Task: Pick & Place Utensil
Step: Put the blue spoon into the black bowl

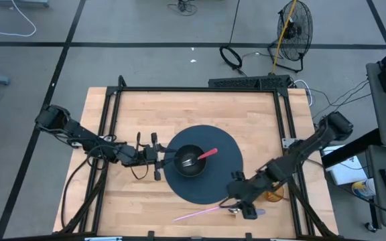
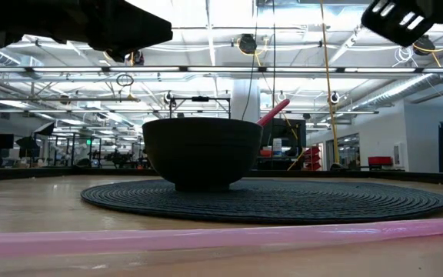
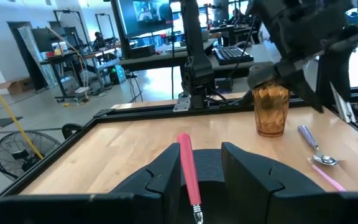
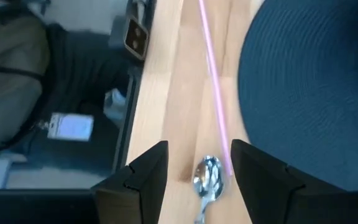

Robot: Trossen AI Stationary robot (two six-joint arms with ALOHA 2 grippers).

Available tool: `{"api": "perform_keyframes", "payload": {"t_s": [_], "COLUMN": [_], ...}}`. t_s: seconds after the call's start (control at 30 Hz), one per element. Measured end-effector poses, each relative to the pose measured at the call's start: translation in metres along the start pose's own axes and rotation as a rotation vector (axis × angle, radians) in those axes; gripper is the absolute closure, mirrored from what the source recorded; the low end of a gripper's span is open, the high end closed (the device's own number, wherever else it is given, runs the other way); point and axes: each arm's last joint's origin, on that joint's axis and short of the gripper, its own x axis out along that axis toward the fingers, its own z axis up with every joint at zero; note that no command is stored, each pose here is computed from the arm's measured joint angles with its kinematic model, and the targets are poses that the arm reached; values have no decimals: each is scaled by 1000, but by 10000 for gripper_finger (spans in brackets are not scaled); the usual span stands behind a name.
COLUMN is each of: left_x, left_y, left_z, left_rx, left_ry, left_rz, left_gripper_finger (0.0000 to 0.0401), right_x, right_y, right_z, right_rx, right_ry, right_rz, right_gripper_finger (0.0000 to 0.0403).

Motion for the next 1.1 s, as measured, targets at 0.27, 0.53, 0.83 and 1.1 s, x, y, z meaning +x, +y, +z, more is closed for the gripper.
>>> {"api": "perform_keyframes", "payload": {"t_s": [0.27,0.53,0.83,1.1], "left_x": [0,0,0,0], "left_y": [0,0,0,0], "left_z": [0,0,-1,-1], "left_rx": [-7,6,9,11], "left_ry": [1,2,8,8], "left_rz": [0,-1,-1,-1], "left_gripper_finger": [279,279,279,279], "right_x": [17,44,55,60], "right_y": [0,-5,0,6], "right_z": [8,-2,-12,-23], "right_rx": [72,235,299,299], "right_ry": [144,273,319,338], "right_rz": [-17,-43,-74,-154], "right_gripper_finger": [228,230,228,230]}}
